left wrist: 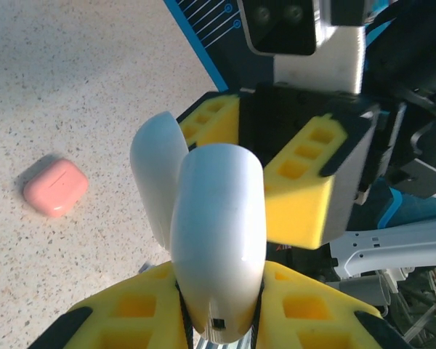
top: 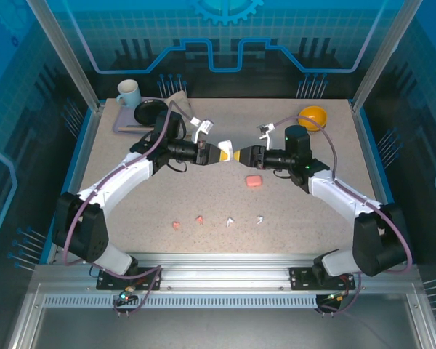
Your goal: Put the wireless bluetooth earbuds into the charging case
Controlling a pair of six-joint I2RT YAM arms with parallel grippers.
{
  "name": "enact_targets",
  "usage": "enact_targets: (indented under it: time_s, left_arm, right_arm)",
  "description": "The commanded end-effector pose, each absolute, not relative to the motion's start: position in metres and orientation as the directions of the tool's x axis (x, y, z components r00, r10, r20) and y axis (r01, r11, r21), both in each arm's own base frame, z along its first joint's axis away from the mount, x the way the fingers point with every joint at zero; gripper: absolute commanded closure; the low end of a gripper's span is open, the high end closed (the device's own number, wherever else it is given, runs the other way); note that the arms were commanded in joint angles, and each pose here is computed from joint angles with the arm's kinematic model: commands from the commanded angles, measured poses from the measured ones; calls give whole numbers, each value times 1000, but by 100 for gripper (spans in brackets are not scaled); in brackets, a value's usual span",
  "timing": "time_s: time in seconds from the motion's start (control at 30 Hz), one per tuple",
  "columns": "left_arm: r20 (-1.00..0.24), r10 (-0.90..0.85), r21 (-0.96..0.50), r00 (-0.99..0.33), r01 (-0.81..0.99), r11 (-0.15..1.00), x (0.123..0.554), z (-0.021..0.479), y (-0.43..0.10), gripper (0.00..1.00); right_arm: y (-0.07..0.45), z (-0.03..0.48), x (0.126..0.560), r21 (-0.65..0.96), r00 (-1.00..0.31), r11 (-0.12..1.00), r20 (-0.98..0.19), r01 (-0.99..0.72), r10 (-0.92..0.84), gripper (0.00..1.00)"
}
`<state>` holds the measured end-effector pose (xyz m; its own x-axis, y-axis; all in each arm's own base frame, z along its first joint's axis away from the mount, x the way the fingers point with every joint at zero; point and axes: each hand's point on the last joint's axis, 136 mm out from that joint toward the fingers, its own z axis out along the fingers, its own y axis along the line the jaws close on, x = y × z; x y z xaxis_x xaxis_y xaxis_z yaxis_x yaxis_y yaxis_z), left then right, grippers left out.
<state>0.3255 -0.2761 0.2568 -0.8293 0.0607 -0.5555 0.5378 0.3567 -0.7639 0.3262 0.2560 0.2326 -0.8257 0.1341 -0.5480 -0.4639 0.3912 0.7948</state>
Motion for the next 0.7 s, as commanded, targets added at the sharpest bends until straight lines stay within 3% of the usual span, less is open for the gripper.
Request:
enact_targets:
  time_s: [0.0, 0.67]
  left_arm:
    - [-601, 58, -752, -797, 588, 299, 325, 283, -282, 100]
    - [-575, 92, -766, -813, 575, 288, 320, 269, -290, 100]
  right_arm:
    - [263, 233, 326, 793, -824, 371, -556, -484, 114, 54]
    - [268, 245, 335, 787, -810, 350, -575, -508, 118, 60]
